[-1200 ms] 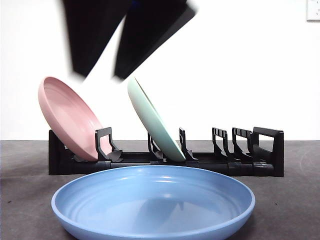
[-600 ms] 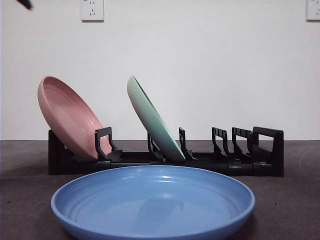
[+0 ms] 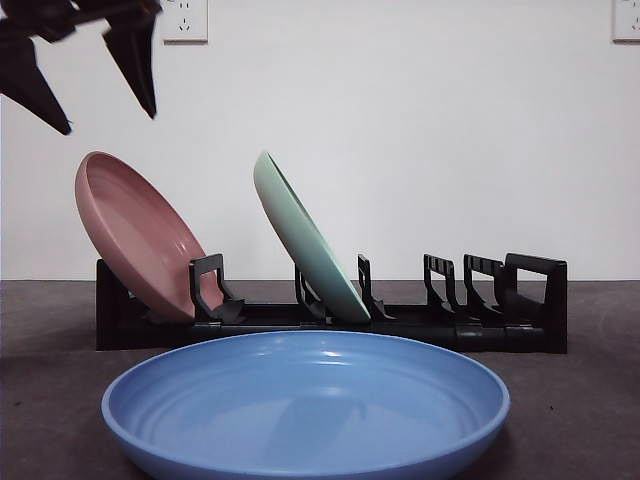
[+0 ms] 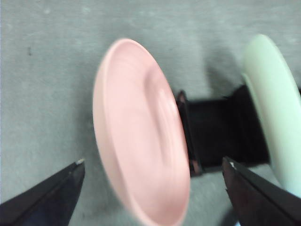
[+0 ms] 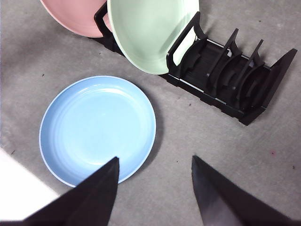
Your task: Place the plate
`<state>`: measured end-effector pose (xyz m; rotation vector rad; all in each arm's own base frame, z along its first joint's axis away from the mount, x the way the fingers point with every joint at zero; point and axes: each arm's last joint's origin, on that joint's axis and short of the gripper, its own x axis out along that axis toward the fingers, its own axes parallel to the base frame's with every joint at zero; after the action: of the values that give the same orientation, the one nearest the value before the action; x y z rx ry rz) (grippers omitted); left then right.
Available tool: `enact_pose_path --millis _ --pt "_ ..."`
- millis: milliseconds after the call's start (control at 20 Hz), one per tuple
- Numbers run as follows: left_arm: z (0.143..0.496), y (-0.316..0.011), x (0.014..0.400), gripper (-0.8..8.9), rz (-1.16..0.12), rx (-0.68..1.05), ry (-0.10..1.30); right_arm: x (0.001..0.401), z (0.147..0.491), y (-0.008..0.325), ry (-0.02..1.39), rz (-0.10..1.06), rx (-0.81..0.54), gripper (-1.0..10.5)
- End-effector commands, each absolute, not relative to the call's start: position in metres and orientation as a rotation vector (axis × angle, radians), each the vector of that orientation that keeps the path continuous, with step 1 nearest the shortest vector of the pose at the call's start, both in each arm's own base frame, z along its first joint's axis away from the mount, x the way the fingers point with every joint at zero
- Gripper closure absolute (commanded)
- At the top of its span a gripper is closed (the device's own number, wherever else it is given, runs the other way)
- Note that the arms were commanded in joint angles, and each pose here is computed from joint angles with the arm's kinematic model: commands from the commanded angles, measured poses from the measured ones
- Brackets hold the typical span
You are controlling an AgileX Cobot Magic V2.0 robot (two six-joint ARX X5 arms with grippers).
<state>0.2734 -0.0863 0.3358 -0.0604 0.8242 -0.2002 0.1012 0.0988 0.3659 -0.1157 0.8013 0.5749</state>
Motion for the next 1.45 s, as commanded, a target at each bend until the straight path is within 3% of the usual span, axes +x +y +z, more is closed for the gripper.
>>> enact_pose_path --millis 50,300,550,850,1250,1450 --pt "0.332 -0.093 0.292 3.47 -0.173 -0.029 0.837 0.102 0.370 0.100 0.790 0.570 -0.105 7.0" --pt "0.311 -0.097 0.313 3.64 -0.078 0.041 0.894 0.103 0.370 0.099 0.777 0.529 -0.120 7.0" --pt "0.309 -0.097 0.314 5.70 -0.062 0.051 0.899 0.102 0.369 0.098 0.786 0.520 -0.129 7.0" --pt "0.308 -0.096 0.312 6.08 -0.045 0.064 0.920 0.102 0.369 0.098 0.778 0.499 -0.136 7.0" --pt "0.331 -0.095 0.311 8.01 -0.018 0.078 0.882 0.102 0.369 0.098 0.778 0.499 -0.136 7.0" --pt "0.345 -0.095 0.310 8.06 -0.023 0.079 0.864 0.102 0.369 0.098 0.778 0.499 -0.136 7.0"
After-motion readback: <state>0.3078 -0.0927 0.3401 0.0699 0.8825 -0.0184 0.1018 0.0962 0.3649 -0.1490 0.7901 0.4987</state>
